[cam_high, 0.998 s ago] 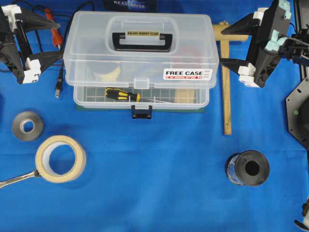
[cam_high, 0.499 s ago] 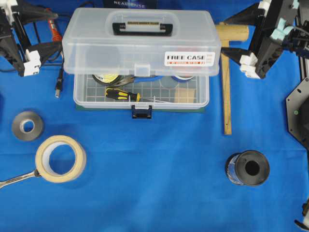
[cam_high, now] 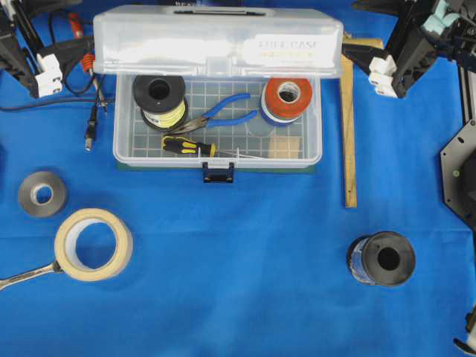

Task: Open the tool box with both arms.
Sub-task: 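Lift the lid edges with both grippers and swing the lid back open, then push the lid fully back with both grippers, then raise them away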

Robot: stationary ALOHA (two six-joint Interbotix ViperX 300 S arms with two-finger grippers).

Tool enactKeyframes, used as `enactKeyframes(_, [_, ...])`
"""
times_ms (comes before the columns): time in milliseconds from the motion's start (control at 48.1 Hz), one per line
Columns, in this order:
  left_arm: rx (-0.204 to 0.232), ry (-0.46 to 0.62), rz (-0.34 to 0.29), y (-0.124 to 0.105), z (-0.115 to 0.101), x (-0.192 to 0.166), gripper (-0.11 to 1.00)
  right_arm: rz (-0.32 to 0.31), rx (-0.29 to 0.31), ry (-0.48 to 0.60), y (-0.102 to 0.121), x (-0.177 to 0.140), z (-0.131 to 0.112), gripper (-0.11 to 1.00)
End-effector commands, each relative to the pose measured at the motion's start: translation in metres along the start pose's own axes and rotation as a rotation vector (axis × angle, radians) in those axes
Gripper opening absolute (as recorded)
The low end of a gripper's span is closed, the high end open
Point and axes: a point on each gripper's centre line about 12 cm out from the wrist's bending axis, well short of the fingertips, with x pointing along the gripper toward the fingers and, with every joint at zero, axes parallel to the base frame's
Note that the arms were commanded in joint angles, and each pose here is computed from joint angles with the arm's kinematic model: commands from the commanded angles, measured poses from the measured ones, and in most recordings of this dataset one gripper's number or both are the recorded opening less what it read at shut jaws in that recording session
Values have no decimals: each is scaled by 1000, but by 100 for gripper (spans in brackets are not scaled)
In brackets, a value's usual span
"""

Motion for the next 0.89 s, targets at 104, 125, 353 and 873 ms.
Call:
enactKeyframes(104, [-7, -73, 33, 8, 20, 3, 90, -21, 17, -60, -6, 2, 19, 86])
enactKeyframes(125, [-7, -76, 37, 9, 20, 3, 90, -26, 17, -62, -8, 2, 19, 86])
enactKeyframes(353, [-9, -86, 65, 17, 21, 5, 90, -53, 25, -53, -16, 8, 19, 86])
enactKeyframes(873, [11, 4, 110, 33, 15, 39, 90, -111, 44, -42, -35, 18, 21, 86])
